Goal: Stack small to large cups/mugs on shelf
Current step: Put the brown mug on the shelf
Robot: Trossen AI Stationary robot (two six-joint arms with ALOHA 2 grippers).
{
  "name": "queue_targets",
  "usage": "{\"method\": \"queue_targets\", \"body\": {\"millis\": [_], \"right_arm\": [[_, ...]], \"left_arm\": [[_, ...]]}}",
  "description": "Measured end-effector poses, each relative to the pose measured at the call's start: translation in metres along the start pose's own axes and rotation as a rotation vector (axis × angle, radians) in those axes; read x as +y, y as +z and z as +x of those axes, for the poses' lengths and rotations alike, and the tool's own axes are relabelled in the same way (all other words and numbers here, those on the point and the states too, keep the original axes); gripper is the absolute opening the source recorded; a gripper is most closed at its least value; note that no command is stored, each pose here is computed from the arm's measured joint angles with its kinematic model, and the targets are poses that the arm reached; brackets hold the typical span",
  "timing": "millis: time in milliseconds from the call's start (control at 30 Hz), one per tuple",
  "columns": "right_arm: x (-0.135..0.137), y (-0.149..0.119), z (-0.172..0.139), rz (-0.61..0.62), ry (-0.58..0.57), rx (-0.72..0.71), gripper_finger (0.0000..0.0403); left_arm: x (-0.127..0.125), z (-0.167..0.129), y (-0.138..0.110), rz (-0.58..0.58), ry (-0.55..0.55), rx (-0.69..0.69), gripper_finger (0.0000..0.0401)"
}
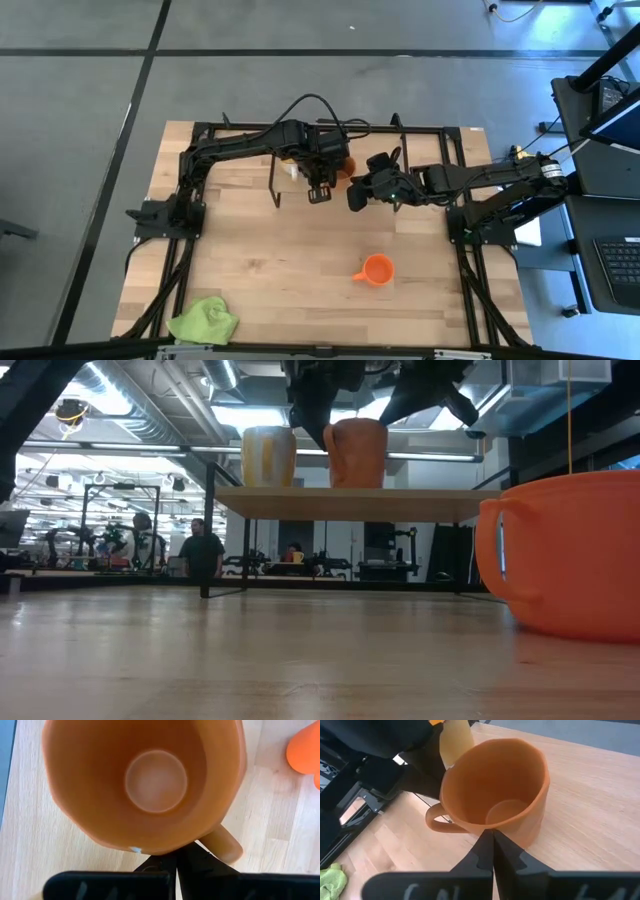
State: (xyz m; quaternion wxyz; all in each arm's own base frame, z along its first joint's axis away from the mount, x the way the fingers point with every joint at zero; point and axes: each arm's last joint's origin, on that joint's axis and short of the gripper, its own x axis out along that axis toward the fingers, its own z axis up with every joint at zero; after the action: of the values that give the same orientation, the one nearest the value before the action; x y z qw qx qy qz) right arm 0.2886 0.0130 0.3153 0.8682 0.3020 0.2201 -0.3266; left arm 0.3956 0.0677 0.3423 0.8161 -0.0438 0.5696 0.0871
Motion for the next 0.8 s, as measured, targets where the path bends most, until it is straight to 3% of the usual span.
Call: {"method": "queue_targets", "body": {"millis": [800], "right_arm": [[-0.012,0.013,0.009,-0.032,-0.036,-0.006,0.0]], "left_arm": [[0.002,0.0,0.001,-0.005,0.003,-0.015,0.0]]}}
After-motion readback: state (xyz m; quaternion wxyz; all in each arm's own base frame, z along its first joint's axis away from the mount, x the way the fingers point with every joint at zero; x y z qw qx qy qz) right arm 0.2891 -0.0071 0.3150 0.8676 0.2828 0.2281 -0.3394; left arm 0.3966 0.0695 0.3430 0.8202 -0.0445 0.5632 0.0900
